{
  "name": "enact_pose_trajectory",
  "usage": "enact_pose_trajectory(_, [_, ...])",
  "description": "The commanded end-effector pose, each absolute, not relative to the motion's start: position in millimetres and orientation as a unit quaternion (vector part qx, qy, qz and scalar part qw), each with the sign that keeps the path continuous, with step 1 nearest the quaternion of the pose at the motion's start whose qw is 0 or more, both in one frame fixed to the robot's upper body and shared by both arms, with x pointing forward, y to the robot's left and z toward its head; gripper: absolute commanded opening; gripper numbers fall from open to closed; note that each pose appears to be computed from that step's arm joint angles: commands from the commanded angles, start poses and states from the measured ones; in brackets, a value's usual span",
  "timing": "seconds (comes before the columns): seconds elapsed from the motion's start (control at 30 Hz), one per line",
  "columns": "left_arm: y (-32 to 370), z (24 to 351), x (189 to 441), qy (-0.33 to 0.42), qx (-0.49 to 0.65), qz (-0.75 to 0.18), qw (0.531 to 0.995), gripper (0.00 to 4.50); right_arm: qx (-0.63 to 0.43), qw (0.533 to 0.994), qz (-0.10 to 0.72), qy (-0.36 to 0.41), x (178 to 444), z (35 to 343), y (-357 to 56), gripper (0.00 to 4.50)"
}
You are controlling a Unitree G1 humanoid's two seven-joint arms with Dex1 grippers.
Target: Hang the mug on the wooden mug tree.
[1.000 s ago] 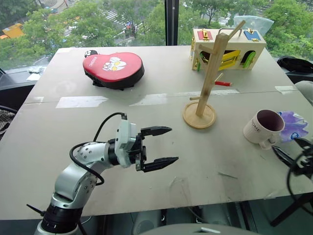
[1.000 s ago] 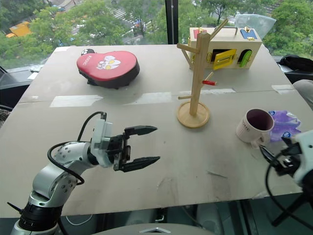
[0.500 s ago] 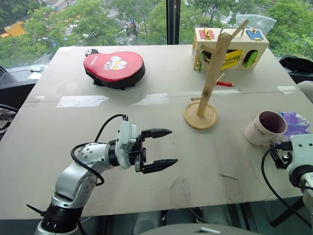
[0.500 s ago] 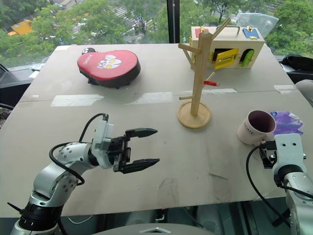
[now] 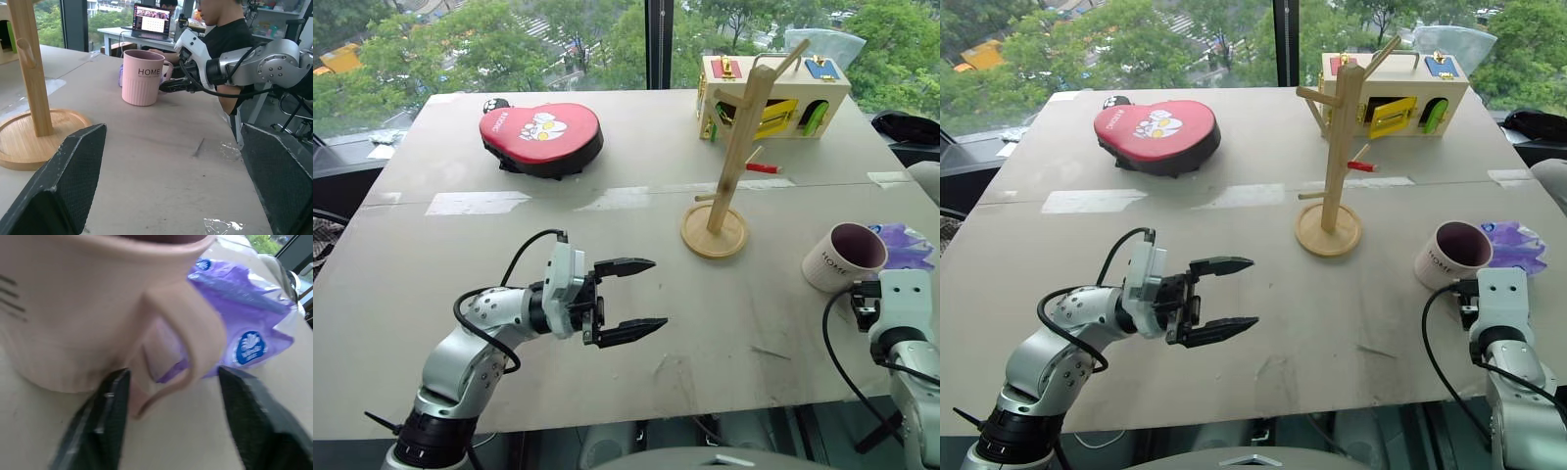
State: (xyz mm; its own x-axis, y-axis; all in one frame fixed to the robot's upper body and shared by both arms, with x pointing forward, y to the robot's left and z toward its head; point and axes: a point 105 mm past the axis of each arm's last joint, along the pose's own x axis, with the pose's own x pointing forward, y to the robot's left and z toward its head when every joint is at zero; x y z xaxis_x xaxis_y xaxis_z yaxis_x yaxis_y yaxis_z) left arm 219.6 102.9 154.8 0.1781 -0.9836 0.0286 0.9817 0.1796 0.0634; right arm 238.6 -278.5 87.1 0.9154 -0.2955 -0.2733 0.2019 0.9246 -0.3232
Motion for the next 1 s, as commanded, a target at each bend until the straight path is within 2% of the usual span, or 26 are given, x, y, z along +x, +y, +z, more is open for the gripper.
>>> enact_pose_trajectory(0.03, [104.2,168.5,220.4,-0.058,0.026,-0.646,0.761,4.50,-0.165,0.969,-0.134,0.129,240.1,102.2,-280.4,0.66])
enact_pose_trajectory(0.1, [103.6,168.5,220.5,-0.058,0.025,-0.647,0.760,4.50,-0.171,0.969,-0.132,0.123,240.4,105.5,-281.9,0.08])
enact_pose_trajectory(0.3, [101.4,170.0,228.4,-0.062,0.008,-0.639,0.767,4.50,-0.192,0.972,-0.094,0.095,242.1,124.2,-282.3,0.08])
enact_pose_trajectory(0.43, [104.2,175.5,237.5,-0.074,-0.025,-0.611,0.787,4.50,-0.189,0.981,0.030,0.043,248.7,153.4,-258.0,0.08])
enact_pose_trajectory(0.5, [108.9,178.9,241.1,-0.105,-0.024,-0.594,0.797,4.50,-0.197,0.976,0.086,0.029,253.4,165.7,-248.8,0.08])
enact_pose_trajectory(0.67, [119.7,187.3,236.1,-0.150,-0.045,-0.593,0.790,4.50,-0.243,0.950,0.195,0.023,272.7,191.2,-233.1,0.08])
enact_pose_trajectory(0.9, [121.2,197.2,227.4,-0.142,-0.075,-0.593,0.789,4.50,-0.283,0.925,0.252,0.016,314.1,236.0,-215.9,0.08])
enact_pose_trajectory(1.0, [115.4,200.6,224.1,-0.143,-0.077,-0.587,0.793,4.50,-0.298,0.914,0.275,0.020,323.9,245.8,-205.9,0.08])
